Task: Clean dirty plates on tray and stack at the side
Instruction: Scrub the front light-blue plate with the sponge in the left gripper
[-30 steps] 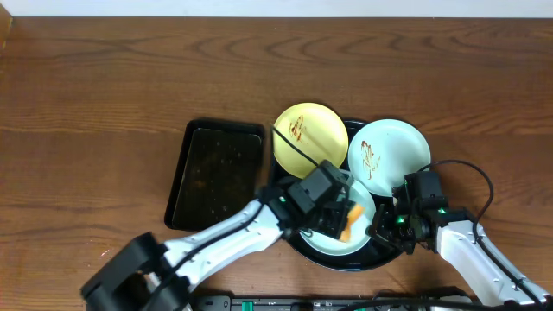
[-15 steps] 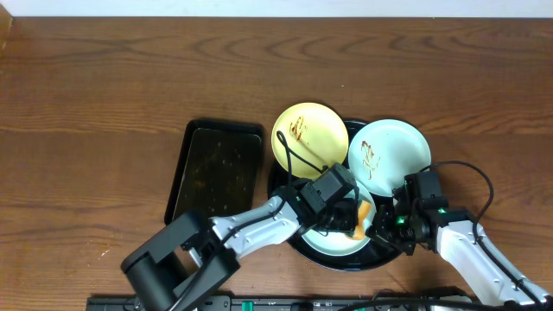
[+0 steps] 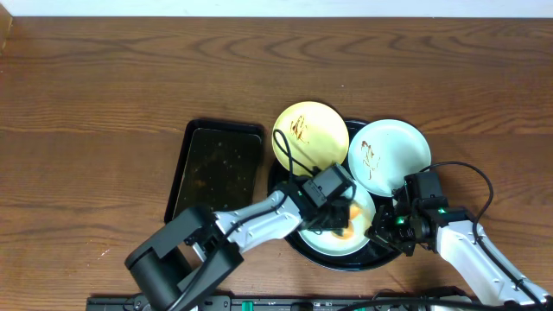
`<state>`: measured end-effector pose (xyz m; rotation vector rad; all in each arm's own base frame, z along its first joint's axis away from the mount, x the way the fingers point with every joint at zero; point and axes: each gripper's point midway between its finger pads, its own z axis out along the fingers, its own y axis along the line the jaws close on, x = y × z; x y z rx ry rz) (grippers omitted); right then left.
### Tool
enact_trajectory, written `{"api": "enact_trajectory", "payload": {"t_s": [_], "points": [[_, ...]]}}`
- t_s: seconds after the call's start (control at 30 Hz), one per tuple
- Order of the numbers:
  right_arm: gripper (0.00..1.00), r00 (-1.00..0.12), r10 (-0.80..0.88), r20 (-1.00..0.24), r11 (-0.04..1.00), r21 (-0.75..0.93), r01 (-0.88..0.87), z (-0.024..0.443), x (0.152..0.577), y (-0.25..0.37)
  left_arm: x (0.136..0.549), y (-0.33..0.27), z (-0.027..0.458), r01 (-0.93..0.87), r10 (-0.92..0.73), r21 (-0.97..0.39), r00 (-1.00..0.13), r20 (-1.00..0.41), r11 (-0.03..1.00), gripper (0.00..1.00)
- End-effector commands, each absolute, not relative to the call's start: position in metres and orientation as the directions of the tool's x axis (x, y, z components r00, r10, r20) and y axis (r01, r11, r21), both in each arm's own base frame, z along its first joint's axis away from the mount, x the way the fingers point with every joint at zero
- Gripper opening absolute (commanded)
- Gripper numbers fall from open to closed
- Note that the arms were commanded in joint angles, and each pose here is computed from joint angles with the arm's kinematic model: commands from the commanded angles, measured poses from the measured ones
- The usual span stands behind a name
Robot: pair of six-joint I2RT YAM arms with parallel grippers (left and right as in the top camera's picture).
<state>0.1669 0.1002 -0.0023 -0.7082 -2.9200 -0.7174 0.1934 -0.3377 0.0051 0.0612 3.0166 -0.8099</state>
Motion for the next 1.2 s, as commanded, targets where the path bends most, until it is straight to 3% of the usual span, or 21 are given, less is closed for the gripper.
{"api": "enact_trajectory", "payload": {"t_s": [0.0,0.33,0.7,0.9,1.0,1.17], "points": [[0.01,-0.877,0.445,0.182,0.8,0.359,0.481,-0.012,0.152,0.092,0.212,-0.28,-0.027,-0.037,-0.052,-0.314,-0.998,-0.04,0.949,0.07],[0.01,-0.876,0.447,0.181,0.8,0.357,0.482,-0.013,0.152,0.092,0.233,-0.222,-0.031,-0.113,-0.115,-0.192,-0.993,0.001,0.975,0.07],[0.01,-0.869,0.461,0.181,0.798,0.345,0.495,-0.013,0.152,0.09,0.233,-0.211,-0.025,-0.088,-0.084,-0.166,-0.996,0.028,0.982,0.08],[0.01,-0.869,0.462,0.179,0.798,0.343,0.495,-0.014,0.152,0.089,0.215,-0.258,0.004,0.021,0.066,-0.39,-0.993,0.102,0.921,0.07],[0.01,-0.869,0.462,0.179,0.798,0.343,0.495,-0.014,0.152,0.089,0.207,-0.276,0.021,0.076,0.119,-0.44,-0.99,0.07,0.895,0.07],[0.01,-0.869,0.463,0.174,0.799,0.341,0.494,-0.014,0.153,0.089,0.172,-0.337,0.062,0.224,0.311,-0.659,-0.95,0.015,0.718,0.07]]}}
